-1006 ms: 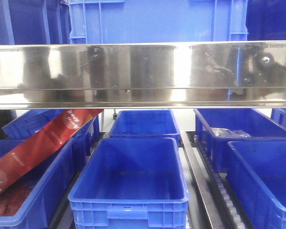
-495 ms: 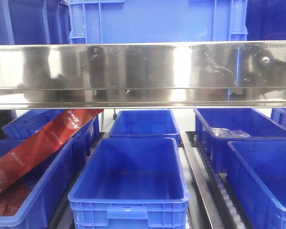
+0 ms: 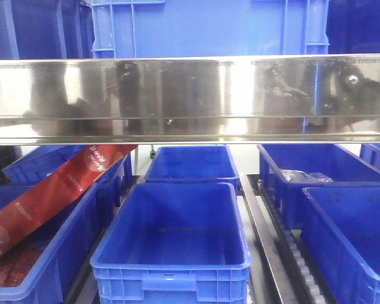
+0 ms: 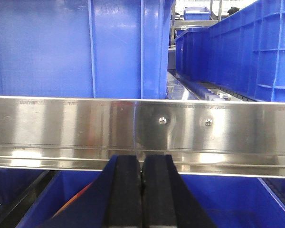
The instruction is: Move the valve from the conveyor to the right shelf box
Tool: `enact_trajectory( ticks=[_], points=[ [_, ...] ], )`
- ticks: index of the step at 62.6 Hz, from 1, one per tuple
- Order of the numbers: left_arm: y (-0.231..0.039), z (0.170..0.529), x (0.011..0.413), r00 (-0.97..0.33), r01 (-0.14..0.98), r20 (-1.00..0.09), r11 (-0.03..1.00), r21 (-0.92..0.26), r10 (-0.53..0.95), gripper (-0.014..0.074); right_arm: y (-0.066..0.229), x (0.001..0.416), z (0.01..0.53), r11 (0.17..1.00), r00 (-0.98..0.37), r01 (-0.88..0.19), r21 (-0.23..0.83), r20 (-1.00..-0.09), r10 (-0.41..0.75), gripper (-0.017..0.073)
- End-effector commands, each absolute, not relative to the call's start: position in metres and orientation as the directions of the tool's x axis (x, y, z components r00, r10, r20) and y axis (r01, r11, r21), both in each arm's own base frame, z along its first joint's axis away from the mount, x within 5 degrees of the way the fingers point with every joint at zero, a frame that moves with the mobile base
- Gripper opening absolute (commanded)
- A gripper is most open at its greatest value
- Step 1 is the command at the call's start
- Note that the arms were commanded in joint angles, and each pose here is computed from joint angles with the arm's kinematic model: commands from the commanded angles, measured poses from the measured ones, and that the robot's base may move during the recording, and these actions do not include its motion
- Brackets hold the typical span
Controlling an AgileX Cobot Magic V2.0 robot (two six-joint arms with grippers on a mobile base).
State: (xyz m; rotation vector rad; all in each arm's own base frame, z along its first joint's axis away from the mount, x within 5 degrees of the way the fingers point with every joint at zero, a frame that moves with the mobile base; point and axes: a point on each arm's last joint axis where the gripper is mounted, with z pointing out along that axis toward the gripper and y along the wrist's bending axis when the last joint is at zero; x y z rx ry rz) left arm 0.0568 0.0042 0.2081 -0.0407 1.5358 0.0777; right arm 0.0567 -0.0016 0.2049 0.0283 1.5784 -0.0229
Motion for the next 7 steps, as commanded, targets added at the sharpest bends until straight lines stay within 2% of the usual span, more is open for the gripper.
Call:
enact_trajectory(
  ticks=[1,7],
  points=[
    [0.0040,0.2106,0.0562,0.058,-0.074,-0.998,0.997,0.018,0.022,-0.0111,-0.0020,0.0564,0.2069,0.999,0.018,0.039,-0.001,-1.000,-0.002,-0.0155],
    [0.0040,0.2106,0.0562,0.058,-0.074,-0.998,0.997,0.018,0.022,-0.0111,-0.0020,0.0564,0.2069,0.999,0.018,0.039,-0.001,-1.000,-0.002,-0.0155]
  ],
)
